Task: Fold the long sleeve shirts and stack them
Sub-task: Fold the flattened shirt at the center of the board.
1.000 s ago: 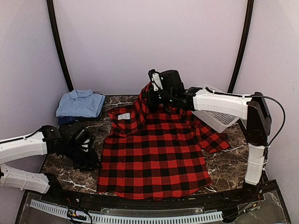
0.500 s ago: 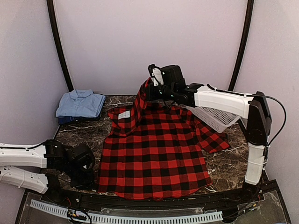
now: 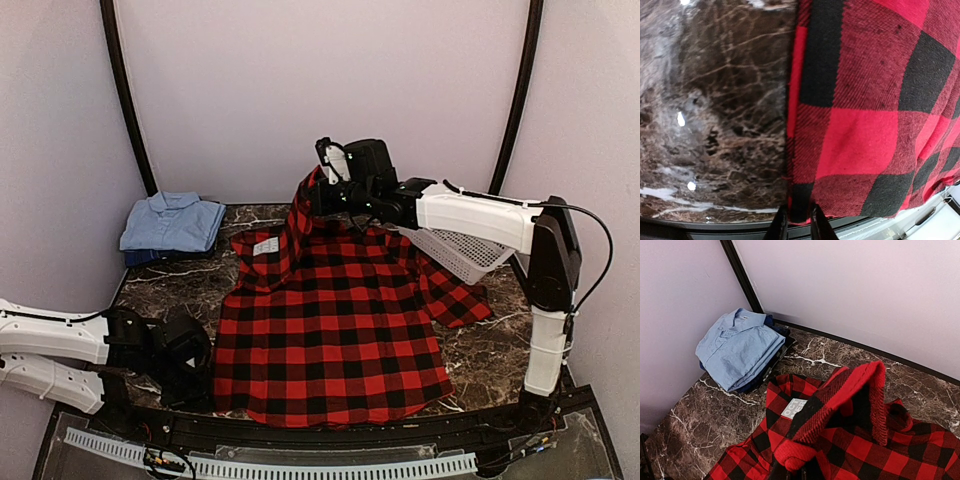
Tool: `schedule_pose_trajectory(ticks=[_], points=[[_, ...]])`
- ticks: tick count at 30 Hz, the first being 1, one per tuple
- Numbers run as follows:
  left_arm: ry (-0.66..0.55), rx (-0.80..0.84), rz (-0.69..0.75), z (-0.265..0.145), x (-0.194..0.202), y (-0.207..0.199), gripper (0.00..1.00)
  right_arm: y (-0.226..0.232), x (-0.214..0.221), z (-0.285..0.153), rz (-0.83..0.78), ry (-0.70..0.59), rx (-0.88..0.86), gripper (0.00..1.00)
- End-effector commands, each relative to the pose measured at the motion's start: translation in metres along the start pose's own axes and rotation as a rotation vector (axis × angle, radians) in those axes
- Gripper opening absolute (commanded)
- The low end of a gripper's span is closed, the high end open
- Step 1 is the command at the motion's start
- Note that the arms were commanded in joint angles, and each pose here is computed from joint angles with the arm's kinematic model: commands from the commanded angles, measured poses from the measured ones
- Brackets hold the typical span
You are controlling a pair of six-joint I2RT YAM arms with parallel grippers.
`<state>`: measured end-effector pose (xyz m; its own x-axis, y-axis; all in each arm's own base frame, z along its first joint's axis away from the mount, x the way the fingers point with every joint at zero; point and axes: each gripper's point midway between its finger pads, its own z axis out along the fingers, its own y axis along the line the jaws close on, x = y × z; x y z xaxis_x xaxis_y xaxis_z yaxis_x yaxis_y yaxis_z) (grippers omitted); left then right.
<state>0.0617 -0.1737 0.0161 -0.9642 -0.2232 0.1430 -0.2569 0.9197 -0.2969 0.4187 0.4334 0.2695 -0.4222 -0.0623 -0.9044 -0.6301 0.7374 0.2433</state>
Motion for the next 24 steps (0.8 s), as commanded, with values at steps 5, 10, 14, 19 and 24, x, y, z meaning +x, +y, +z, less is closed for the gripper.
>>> schedule_pose_trajectory(ticks=[5, 10, 14, 19, 24], points=[[-0.060, -0.073, -0.006, -0.014, -0.006, 0.012, 0.00, 0.010, -0.052, -0.024, -0.009, -0.112, -0.018, 0.00], [-0.156, -0.039, 0.045, -0.041, -0.019, -0.005, 0.00, 0.004, -0.076, -0.030, -0.065, -0.155, 0.031, 0.00], [-0.204, 0.040, 0.168, -0.066, -0.027, -0.044, 0.00, -0.006, -0.103, -0.042, -0.093, -0.210, 0.067, 0.00], [-0.188, 0.082, 0.370, -0.077, -0.026, -0.087, 0.00, -0.027, -0.123, -0.061, -0.109, -0.249, 0.139, 0.00], [-0.143, 0.186, 0.542, -0.086, -0.019, -0.140, 0.00, -0.056, -0.130, -0.082, -0.104, -0.268, 0.222, 0.00]])
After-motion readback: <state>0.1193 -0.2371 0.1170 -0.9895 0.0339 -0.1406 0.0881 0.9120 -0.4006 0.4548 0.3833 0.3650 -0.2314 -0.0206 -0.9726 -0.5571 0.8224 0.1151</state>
